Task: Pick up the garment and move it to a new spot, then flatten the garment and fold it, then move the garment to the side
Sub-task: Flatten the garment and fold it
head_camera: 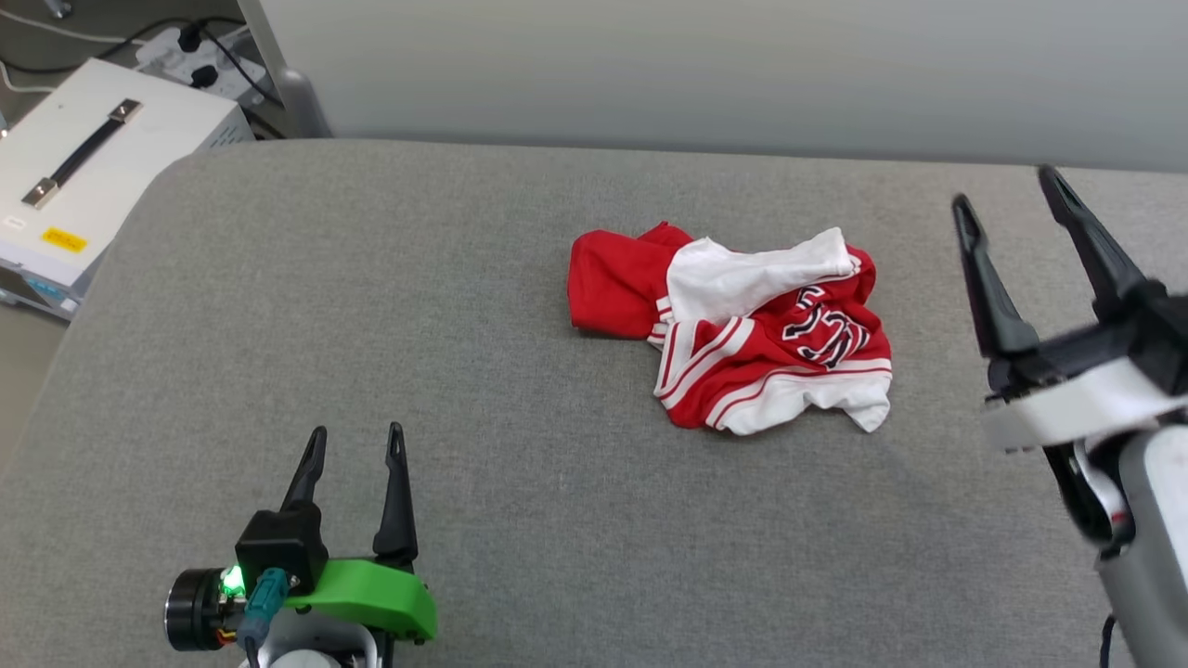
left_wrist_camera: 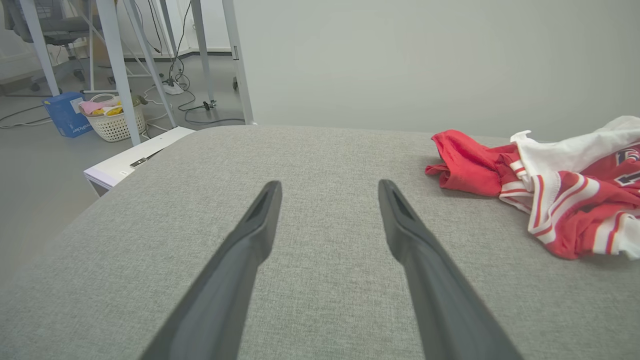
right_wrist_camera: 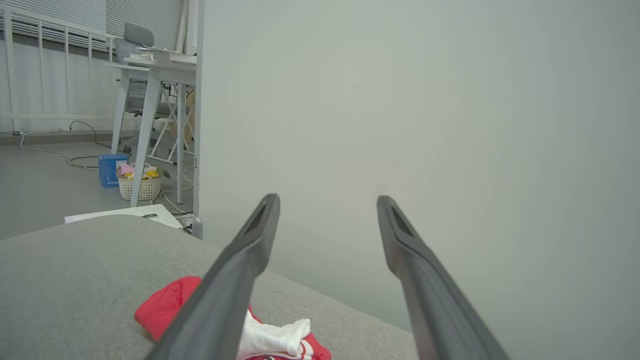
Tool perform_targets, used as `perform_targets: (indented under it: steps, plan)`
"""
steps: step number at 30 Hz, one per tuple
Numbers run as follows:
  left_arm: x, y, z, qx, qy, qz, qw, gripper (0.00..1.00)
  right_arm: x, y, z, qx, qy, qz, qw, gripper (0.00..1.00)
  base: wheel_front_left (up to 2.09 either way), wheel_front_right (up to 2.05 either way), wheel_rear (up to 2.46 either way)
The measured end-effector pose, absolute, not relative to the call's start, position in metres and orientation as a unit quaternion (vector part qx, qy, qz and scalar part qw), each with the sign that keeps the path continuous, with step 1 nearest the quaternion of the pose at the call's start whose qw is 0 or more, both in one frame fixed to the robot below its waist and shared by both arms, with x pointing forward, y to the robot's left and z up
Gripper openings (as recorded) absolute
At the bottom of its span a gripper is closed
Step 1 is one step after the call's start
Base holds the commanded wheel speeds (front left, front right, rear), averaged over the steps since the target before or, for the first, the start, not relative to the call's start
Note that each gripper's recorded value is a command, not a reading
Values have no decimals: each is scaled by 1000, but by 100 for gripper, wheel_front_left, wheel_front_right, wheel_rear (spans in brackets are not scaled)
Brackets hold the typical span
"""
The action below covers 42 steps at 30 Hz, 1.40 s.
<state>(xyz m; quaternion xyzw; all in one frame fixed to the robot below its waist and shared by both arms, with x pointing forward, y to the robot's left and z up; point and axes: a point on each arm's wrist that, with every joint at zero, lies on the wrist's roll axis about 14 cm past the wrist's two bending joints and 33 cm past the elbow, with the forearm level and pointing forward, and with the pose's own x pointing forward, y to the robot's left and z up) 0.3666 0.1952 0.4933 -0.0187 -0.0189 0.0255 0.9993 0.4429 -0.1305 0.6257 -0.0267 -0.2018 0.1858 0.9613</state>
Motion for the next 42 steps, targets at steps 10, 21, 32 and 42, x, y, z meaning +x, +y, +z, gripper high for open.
perform_targets:
  steps: [10,21,32,42]
  plan:
    - [380,197,483,-17,-5,30,999,100,467,-82,549,-126,51,345,929,100,0,0,0]
    - [400,197,478,-17,-1,29,999,100,433,-111,440,-220,376,382,815,100,0,0,0]
    - [415,200,455,-30,27,41,998,100,437,-117,361,-227,478,381,758,100,0,0,0]
    - [407,210,455,-28,30,59,997,100,445,-90,383,-167,414,410,795,0,0,0,0]
